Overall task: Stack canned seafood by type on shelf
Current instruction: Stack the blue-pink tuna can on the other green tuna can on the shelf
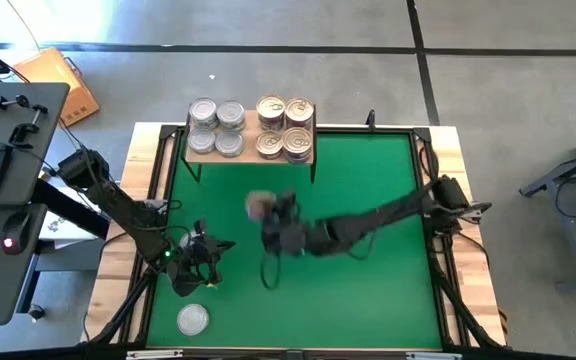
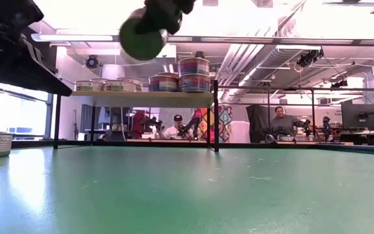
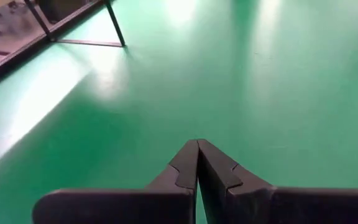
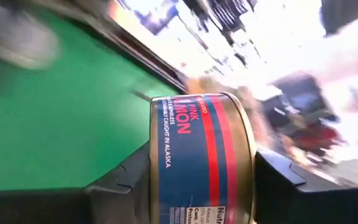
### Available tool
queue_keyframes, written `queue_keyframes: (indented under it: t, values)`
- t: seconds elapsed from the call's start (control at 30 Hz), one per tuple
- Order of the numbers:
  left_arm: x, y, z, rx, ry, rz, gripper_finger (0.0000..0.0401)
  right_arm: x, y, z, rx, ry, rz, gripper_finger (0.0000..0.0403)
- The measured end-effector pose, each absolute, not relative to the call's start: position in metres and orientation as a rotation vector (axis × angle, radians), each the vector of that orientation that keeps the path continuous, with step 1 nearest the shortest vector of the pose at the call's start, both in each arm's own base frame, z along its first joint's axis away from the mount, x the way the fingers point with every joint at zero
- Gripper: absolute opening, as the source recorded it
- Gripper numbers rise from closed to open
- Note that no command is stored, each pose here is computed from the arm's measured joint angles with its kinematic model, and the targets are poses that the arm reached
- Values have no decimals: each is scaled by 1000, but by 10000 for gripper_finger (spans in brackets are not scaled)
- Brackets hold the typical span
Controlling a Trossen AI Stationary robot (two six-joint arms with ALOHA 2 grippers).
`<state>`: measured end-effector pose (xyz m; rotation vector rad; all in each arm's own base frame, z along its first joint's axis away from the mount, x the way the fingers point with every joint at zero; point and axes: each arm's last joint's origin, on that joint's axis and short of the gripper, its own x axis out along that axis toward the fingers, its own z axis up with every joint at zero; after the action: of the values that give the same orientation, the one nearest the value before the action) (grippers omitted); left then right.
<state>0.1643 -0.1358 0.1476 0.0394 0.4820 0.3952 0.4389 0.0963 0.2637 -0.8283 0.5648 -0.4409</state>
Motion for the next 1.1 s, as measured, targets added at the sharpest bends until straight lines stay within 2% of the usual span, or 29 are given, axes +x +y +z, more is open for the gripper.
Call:
queue_keyframes:
  t: [0.13, 0.27, 0.43, 0.57, 0.73, 1.1]
  values:
    - [164, -135, 146, 44, 463, 399, 0, 457, 52, 287, -932, 619, -501, 178]
    - [164, -134, 145, 43, 457, 400, 0, 469, 4, 320, -907, 596, -560, 178]
    - [164, -135, 145, 38, 453, 402, 0, 487, -42, 304, -909, 715, -575, 178]
    - [164, -135, 145, 38, 453, 403, 0, 488, -50, 310, -868, 690, -599, 178]
    - [164, -135, 145, 37, 453, 403, 0, 485, -56, 299, -830, 753, -624, 178]
    - [164, -135, 145, 38, 453, 402, 0, 481, -59, 297, -849, 817, -631, 178]
